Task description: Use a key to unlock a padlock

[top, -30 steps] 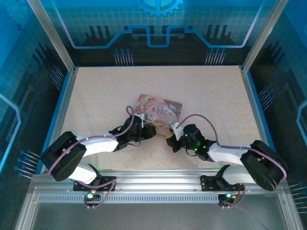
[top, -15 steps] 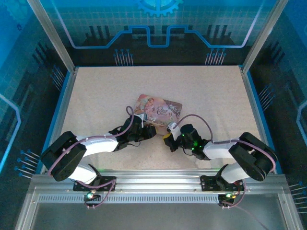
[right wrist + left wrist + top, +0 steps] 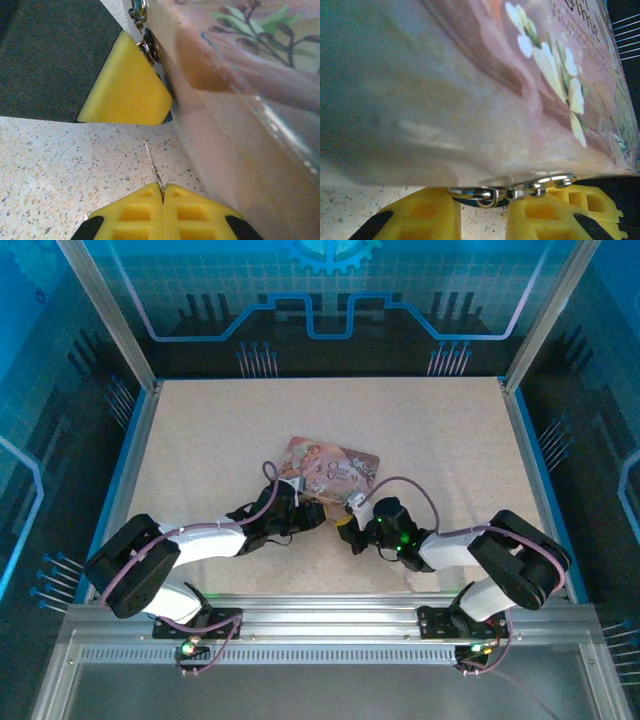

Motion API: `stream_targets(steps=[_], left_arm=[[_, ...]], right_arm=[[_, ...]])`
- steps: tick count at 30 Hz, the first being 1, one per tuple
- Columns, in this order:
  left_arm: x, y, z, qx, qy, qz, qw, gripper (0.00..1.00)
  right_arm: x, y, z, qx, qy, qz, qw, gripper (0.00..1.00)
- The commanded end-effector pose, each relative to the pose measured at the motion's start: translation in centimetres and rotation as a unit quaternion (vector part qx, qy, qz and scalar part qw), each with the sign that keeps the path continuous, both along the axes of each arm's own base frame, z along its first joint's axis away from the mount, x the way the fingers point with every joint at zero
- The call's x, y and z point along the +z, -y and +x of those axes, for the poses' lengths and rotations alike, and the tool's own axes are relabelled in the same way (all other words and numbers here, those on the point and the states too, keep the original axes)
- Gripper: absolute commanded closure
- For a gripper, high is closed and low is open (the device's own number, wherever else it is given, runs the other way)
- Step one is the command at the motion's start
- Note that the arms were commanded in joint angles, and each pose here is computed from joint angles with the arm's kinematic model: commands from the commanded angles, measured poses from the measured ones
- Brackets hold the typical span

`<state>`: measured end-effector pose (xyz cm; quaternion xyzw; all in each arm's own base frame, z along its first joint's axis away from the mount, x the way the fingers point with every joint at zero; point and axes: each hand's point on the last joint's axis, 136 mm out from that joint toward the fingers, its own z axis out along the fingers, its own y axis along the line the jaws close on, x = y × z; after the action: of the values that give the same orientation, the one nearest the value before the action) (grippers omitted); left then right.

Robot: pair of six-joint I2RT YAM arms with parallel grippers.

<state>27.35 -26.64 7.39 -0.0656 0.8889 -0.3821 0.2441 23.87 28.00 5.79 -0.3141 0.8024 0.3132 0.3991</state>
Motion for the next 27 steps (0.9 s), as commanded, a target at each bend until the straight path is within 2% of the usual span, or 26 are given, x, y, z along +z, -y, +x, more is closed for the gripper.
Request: stream_targets(steps=[1, 27], left_arm=[[3.2, 1.1, 0.9, -0.006, 0.029, -0.040, 0.999, 0.83], [3.1, 1.1, 0.8, -0.005, 0.024, -0.044, 0.999, 0.83]], right_arm=[[1.5, -1.2, 0.8, 0.008, 0.022, 0.022, 0.999, 0.97], [1.4, -0.9, 2.2, -0.017, 0.028, 0.024, 0.999, 0.97]])
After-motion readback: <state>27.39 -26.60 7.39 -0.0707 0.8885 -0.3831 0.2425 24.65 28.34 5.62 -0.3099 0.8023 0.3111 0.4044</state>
